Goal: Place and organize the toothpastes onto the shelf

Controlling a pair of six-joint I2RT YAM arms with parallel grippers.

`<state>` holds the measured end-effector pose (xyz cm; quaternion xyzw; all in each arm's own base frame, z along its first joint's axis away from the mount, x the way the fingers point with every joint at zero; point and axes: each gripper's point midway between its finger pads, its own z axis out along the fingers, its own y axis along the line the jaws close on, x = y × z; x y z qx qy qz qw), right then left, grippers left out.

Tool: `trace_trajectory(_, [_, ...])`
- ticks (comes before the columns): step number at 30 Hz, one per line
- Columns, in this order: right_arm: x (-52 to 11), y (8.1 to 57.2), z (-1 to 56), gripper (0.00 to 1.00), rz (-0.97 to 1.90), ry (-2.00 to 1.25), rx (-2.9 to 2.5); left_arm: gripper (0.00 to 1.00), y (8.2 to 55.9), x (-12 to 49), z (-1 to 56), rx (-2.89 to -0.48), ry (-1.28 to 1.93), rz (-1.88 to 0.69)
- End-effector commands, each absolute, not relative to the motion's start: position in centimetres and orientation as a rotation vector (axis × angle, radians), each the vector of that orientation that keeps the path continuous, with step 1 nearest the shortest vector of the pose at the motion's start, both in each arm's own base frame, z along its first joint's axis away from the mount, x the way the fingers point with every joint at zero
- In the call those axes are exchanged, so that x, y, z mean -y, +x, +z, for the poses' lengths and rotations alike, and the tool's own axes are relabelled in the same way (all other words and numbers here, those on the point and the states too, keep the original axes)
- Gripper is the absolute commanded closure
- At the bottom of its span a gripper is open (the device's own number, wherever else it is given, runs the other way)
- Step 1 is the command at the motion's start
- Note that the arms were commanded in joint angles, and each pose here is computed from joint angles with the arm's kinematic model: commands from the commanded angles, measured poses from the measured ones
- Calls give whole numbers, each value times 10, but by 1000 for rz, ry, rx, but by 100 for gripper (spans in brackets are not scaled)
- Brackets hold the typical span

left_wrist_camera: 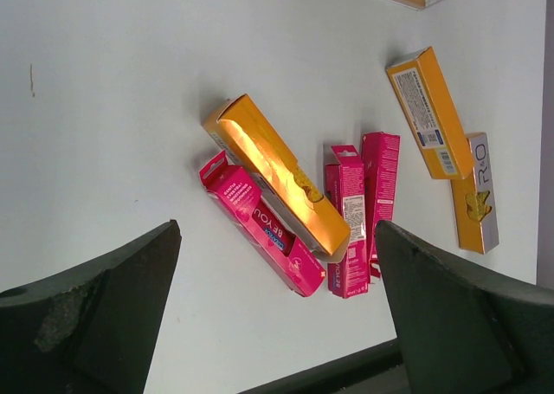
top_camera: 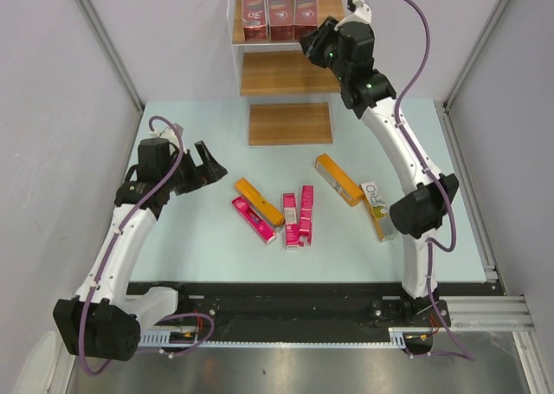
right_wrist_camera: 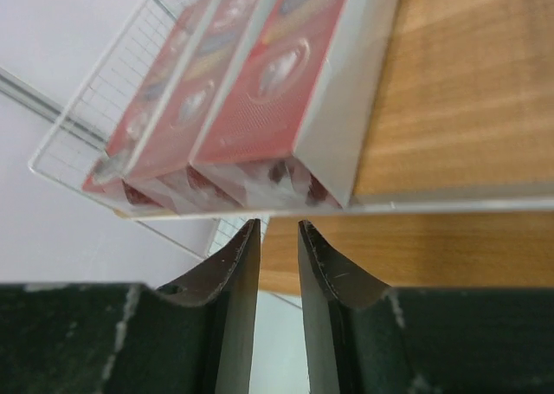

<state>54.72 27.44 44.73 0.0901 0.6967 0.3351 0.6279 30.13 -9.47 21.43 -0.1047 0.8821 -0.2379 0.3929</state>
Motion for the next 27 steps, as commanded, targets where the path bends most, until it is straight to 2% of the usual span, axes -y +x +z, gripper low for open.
trace_trajectory(1, [-265,508,492,71,777,175,-1491,0,301,94,214,-2223,-242,-587])
trace_trajectory(2, [-260,491,510,70,788,163,-1452,0,300,95,214,-2224,-238,-594])
trace_trajectory(4, [-261,479,495,69,773,147,-1489,0,300,96,213,-2223,-236,-606])
trace_trajectory(5, [-256,461,510,69,781,136,-1466,0,300,98,214,-2220,-231,-617])
trace_trajectory(7, [-258,448,486,68,744,110,-1525,0,299,100,213,-2216,-233,-632])
trace_trajectory(8, [-249,426,502,67,753,104,-1492,0,299,100,212,-2215,-233,-636])
trace_trajectory(9, [-256,421,469,66,722,80,-1562,0,299,102,215,-2201,-229,-651])
trace_trajectory(12, [-238,382,460,60,707,72,-1578,0,296,106,211,-2204,-224,-680])
trace_trajectory(13, [-238,376,420,57,684,62,-1663,0,297,107,210,-2201,-224,-687])
trace_trajectory(15, [-227,354,410,54,676,49,-1688,0,295,109,209,-2200,-218,-701])
trace_trajectory(16, [-227,345,386,47,639,18,-1762,0,294,109,209,-2199,-217,-707])
trace_trajectory(18, [-220,334,349,39,571,-7,-1860,0,294,111,209,-2192,-213,-718])
trace_trajectory(19, [-215,323,335,30,549,-18,-1913,0,293,111,209,-2192,-212,-724])
trace_trajectory(20, [-215,314,307,26,525,-44,-1980,0,294,112,209,-2185,-211,-729])
trace_trajectory(22, [-208,299,283,15,494,-62,-2041,0,294,114,208,-2185,-213,-743])
trace_trajectory(27, [-198,271,223,1,434,-83,-2176,0,294,119,209,-2178,-203,-771])
